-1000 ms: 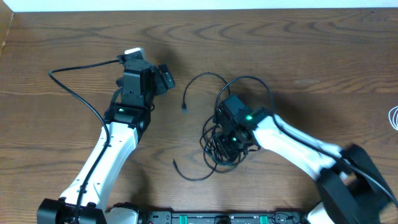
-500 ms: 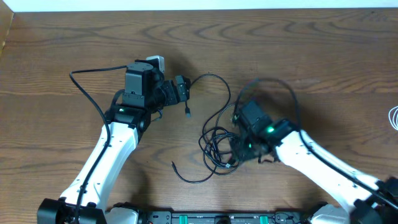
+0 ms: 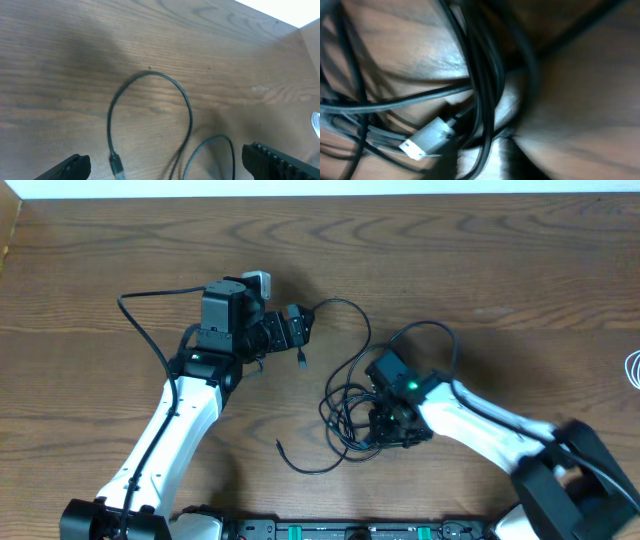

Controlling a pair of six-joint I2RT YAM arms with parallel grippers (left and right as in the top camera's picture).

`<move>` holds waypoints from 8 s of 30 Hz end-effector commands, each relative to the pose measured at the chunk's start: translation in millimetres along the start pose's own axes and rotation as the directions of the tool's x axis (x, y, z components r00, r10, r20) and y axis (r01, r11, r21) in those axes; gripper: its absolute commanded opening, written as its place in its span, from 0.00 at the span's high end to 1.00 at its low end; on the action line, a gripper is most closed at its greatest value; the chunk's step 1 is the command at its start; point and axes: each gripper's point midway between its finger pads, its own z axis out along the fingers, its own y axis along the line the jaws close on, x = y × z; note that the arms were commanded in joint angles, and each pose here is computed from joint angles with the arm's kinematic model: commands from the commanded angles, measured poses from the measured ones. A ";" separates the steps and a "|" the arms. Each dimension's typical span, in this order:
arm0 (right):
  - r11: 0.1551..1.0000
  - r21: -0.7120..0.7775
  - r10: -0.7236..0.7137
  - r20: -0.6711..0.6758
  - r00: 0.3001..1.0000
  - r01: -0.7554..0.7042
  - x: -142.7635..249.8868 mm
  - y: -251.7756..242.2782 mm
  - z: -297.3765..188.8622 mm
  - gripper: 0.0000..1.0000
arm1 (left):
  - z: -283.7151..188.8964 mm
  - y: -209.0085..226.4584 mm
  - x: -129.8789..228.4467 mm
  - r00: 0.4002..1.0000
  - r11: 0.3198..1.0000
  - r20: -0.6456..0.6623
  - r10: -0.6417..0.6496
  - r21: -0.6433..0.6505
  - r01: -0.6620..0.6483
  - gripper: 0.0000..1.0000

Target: Untangle cables

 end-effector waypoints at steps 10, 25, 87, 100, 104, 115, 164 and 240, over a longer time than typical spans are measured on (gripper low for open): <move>0.976 -0.055 -0.200 0.161 0.966 0.211 -47.9 25.9 -56.4 0.99 | -16.0 -57.4 29.3 0.983 0.950 -0.181 0.010 0.308 0.047 0.01; 0.846 -0.003 -0.482 0.423 0.768 0.533 -46.7 48.5 -138.1 0.99 | -0.2 -80.8 73.4 0.934 0.926 -0.207 0.293 0.304 -0.223 0.01; 0.989 0.058 0.100 0.418 0.903 -0.136 -46.3 -46.7 -116.6 0.49 | -22.2 -90.3 18.9 0.988 0.970 -0.051 -0.144 0.193 0.152 0.93; 0.905 -0.103 -0.300 0.534 0.791 0.413 -89.2 70.5 -108.5 0.12 | -53.6 16.5 -25.3 0.928 0.930 0.237 -0.289 -0.163 0.331 0.92; 0.895 -0.093 -0.316 0.558 0.767 0.436 -118.6 84.2 -77.9 0.12 | -88.8 49.1 -37.0 0.883 0.888 0.323 -0.341 -0.199 0.415 0.60; 0.860 0.004 -0.457 0.448 0.768 0.510 -148.8 113.6 -4.2 0.21 | -115.6 89.3 -8.0 0.857 0.799 0.306 -0.414 -0.328 0.504 0.39; 0.974 -0.201 0.009 0.489 0.872 0.102 -113.4 67.2 -209.5 0.41 | 13.5 45.7 58.2 0.981 0.922 -0.086 -0.172 -0.365 0.129 0.12; 1.000 -0.017 0.025 0.369 0.929 -0.021 -86.3 18.5 -168.8 0.01 | -63.7 -84.1 33.4 0.999 0.995 0.008 0.047 0.083 -0.047 0.92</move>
